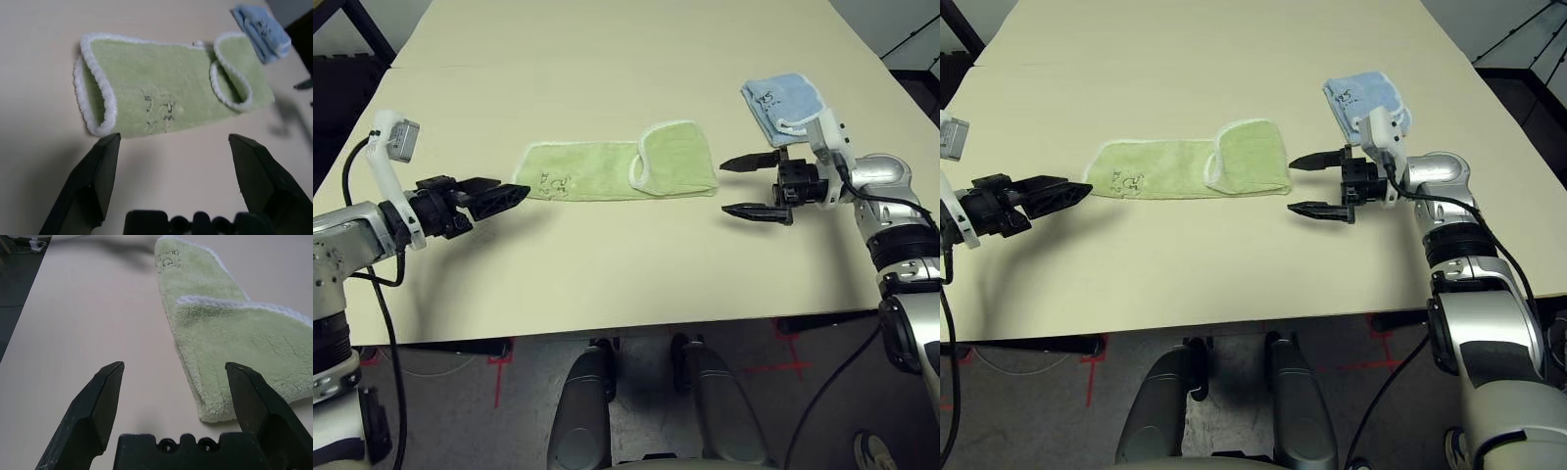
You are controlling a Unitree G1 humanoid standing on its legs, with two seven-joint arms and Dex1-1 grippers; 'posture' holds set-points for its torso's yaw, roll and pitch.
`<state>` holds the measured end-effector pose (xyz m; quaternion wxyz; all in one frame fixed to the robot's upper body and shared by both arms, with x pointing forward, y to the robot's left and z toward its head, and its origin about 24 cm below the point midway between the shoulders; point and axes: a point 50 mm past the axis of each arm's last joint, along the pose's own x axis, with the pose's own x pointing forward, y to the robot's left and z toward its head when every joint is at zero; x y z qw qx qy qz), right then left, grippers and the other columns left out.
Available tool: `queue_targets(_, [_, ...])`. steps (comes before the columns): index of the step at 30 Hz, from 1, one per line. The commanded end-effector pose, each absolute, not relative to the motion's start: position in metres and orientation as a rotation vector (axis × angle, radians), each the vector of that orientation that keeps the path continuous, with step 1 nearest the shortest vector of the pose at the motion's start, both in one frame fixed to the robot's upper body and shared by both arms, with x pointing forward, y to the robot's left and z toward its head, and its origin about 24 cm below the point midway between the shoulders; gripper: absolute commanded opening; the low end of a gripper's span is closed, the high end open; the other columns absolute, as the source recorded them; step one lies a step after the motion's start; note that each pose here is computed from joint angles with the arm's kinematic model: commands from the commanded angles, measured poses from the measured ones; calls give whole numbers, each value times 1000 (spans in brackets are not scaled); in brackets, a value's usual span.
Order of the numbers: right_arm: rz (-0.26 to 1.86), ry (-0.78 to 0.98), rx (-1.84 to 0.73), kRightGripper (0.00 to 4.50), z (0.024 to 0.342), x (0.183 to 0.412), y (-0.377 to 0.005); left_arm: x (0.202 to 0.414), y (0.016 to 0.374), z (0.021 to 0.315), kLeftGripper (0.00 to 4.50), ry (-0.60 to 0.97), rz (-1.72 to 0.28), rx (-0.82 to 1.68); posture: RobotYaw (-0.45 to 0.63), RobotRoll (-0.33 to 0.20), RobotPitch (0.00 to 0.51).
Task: Fold the towel and set it aside.
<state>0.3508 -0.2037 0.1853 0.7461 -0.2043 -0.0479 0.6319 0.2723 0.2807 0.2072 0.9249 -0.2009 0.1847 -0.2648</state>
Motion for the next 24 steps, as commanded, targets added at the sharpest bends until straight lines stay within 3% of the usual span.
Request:
queue_targets(1, [1368, -109, -442, 4469, 185, 349, -207, 276, 280, 194, 4500, 455, -455, -507, -1, 0, 219])
queue_targets(12, [1355, -103, -457, 4469, 187, 348, -210, 285, 280, 178, 4500, 519, -284, -646, -9, 0, 223])
queue_targets(24, [1345, -99, -468, 4469, 186, 347, -211, 292, 270, 174, 4500, 510, -302, -708, -23, 0, 215])
